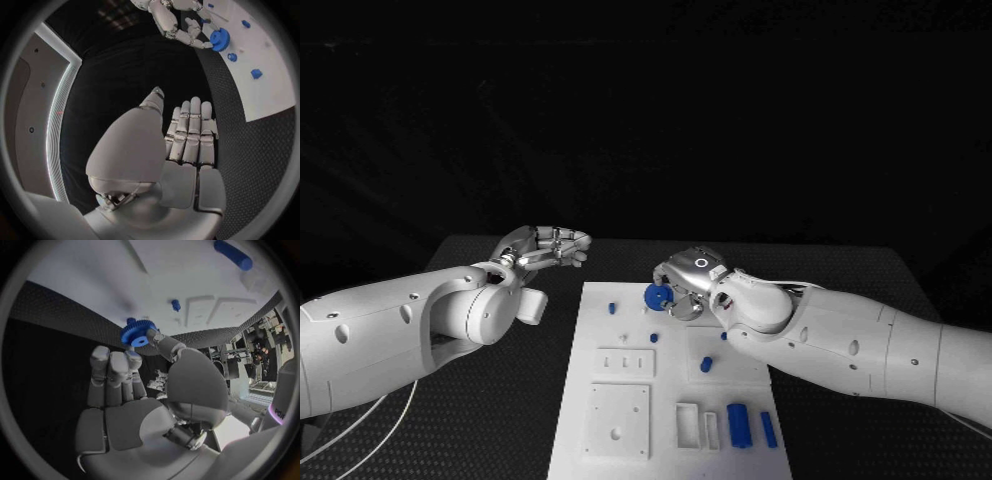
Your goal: Assemble the parts on the task board
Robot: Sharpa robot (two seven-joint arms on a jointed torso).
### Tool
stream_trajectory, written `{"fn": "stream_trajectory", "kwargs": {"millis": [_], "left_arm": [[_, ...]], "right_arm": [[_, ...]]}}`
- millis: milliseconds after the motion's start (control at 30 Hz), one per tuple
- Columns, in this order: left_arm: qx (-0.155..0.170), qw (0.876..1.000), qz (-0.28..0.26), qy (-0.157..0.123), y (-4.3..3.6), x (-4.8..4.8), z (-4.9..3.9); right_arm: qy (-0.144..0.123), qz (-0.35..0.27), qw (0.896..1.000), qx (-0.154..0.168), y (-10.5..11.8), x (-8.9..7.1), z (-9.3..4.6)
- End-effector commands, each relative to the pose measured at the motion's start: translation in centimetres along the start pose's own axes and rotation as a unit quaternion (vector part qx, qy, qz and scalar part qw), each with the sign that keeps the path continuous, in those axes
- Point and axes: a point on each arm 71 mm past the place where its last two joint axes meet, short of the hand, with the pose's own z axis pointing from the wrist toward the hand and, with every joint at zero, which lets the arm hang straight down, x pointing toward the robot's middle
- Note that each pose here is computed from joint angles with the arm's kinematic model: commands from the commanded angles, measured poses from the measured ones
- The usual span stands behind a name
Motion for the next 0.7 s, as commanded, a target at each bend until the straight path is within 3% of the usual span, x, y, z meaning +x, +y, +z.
{"fn": "stream_trajectory", "kwargs": {"millis": [33, 700], "left_arm": [[0.007, 1.000, 0.000, 0.006, -0.23, 0.18, 0.07], [0.008, 1.000, -0.001, 0.011, -0.26, 0.60, 0.26]], "right_arm": [[-0.005, -0.023, 1.000, 0.003, 0.5, 0.2, 0.3], [0.010, -0.021, 1.000, -0.011, 2.6, 1.9, 0.9]]}}
